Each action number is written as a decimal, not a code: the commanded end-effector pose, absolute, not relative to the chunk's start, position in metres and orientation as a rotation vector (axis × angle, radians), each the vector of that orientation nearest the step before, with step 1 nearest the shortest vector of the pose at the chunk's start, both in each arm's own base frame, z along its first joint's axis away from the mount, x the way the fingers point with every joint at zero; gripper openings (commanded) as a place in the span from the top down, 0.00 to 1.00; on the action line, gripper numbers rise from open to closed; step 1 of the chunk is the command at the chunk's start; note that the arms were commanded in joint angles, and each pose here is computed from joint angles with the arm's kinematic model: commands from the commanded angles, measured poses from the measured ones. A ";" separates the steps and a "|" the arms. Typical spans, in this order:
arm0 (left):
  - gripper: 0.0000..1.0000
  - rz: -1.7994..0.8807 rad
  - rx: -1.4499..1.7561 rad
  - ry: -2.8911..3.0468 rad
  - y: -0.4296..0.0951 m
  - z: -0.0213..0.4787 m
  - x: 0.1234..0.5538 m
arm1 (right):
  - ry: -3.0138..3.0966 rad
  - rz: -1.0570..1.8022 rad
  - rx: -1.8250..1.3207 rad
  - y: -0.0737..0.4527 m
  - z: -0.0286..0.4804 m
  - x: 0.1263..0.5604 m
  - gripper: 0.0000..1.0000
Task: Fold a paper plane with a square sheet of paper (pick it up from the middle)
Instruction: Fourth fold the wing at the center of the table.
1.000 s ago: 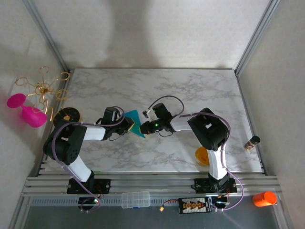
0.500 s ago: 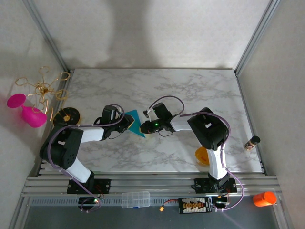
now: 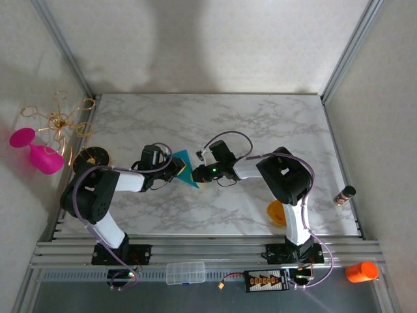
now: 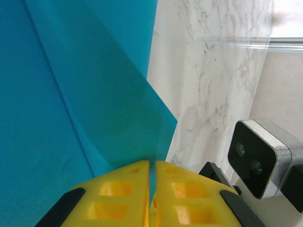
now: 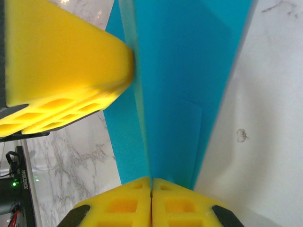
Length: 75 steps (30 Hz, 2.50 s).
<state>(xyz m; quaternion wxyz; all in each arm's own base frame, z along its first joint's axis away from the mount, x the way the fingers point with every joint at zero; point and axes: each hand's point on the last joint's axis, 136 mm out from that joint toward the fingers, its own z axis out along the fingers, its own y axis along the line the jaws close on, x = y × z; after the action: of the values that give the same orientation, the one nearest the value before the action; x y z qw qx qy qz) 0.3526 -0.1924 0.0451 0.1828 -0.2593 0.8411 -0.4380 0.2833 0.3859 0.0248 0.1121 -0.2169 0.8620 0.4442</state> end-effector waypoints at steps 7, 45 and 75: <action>0.87 -1.275 -0.690 2.362 -0.199 0.049 0.363 | 2.685 1.236 -0.585 0.368 -0.012 0.269 0.84; 0.87 -1.328 -0.665 2.329 -0.200 0.059 0.363 | 2.781 1.189 -0.533 0.357 -0.031 0.267 0.94; 0.90 -1.227 -0.720 2.396 -0.192 0.028 0.365 | 2.856 1.154 -0.511 0.352 -0.042 0.262 0.91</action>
<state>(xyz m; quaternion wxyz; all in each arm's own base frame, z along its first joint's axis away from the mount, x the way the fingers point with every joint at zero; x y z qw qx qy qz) 0.3607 -0.1958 0.0333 0.1695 -0.2531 0.8420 -0.4452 0.2835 0.3849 0.0220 0.0808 -0.2062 0.8658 0.4488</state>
